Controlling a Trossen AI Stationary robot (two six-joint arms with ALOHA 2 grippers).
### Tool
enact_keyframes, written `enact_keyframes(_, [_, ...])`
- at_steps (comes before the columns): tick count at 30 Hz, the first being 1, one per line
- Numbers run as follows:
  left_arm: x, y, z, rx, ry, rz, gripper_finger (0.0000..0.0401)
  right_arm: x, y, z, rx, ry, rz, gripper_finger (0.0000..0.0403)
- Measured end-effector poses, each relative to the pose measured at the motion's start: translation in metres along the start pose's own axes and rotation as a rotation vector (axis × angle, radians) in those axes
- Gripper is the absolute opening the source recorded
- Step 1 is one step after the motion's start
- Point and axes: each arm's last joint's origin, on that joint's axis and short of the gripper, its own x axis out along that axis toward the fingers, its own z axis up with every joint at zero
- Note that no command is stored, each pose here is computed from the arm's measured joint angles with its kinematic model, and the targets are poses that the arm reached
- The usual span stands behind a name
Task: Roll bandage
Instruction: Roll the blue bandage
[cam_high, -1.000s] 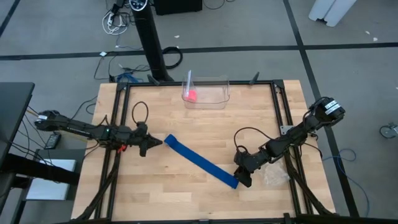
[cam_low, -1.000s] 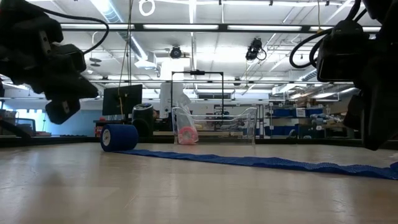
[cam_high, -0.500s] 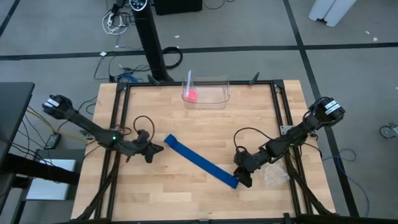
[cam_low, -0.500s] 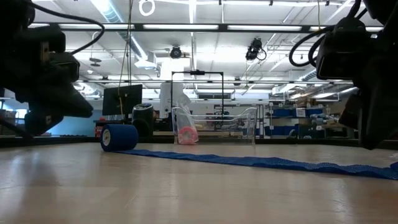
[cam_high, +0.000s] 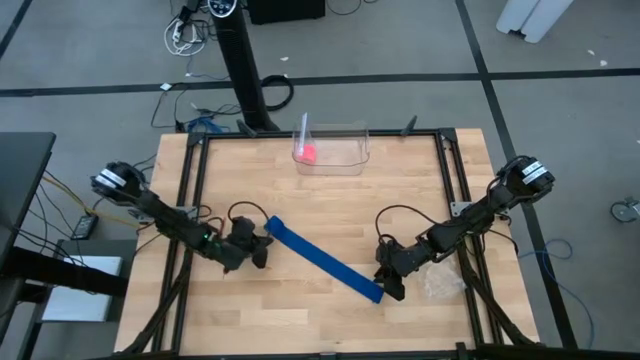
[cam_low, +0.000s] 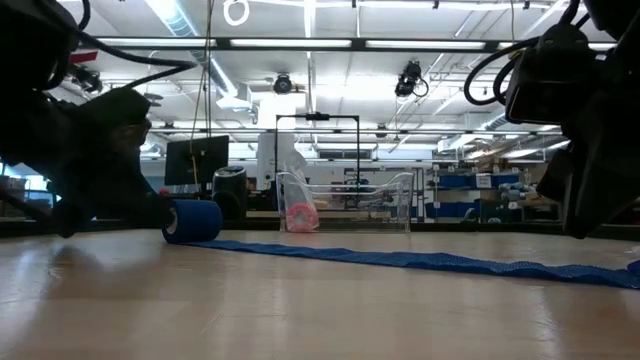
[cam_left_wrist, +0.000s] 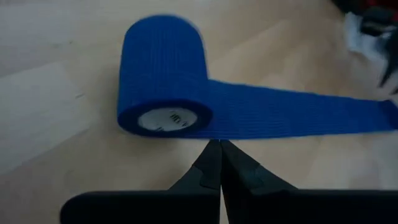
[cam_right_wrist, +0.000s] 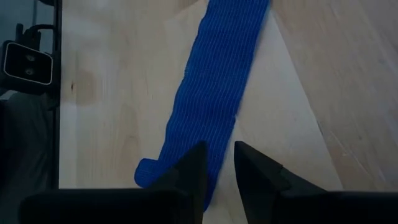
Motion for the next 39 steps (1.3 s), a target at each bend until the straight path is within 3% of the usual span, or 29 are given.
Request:
enact_keyframes(5, [0.003,0.001,-0.002,0.018,-0.03,0.036,0.0005,0.0,0.0,0.0,-0.006,-0.008,-0.004,0.0086])
enact_keyframes(11, [0.003,-0.002,-0.001,-0.023,-0.026,0.003,0.0013,0.0,0.0,0.0,-0.006,-0.01,-0.005,0.0086])
enact_keyframes(21, [0.001,-0.009,-0.004,-0.071,0.048,-0.076,0.009,0.0,0.0,0.001,-0.025,-0.017,-0.01,0.0086])
enact_keyframes(25, [-0.003,-0.007,-0.008,-0.035,0.03,-0.048,0.0111,0.0,0.0,0.001,-0.025,-0.017,-0.011,0.0086])
enact_keyframes(31, [-0.009,0.004,-0.015,-0.01,0.003,0.047,0.0112,0.0,0.0,0.001,-0.025,-0.018,-0.011,0.0086])
enact_keyframes(39, [-0.014,-0.001,-0.017,-0.04,-0.035,0.005,0.009,0.0,0.0,0.001,-0.049,-0.026,-0.014,0.0086])
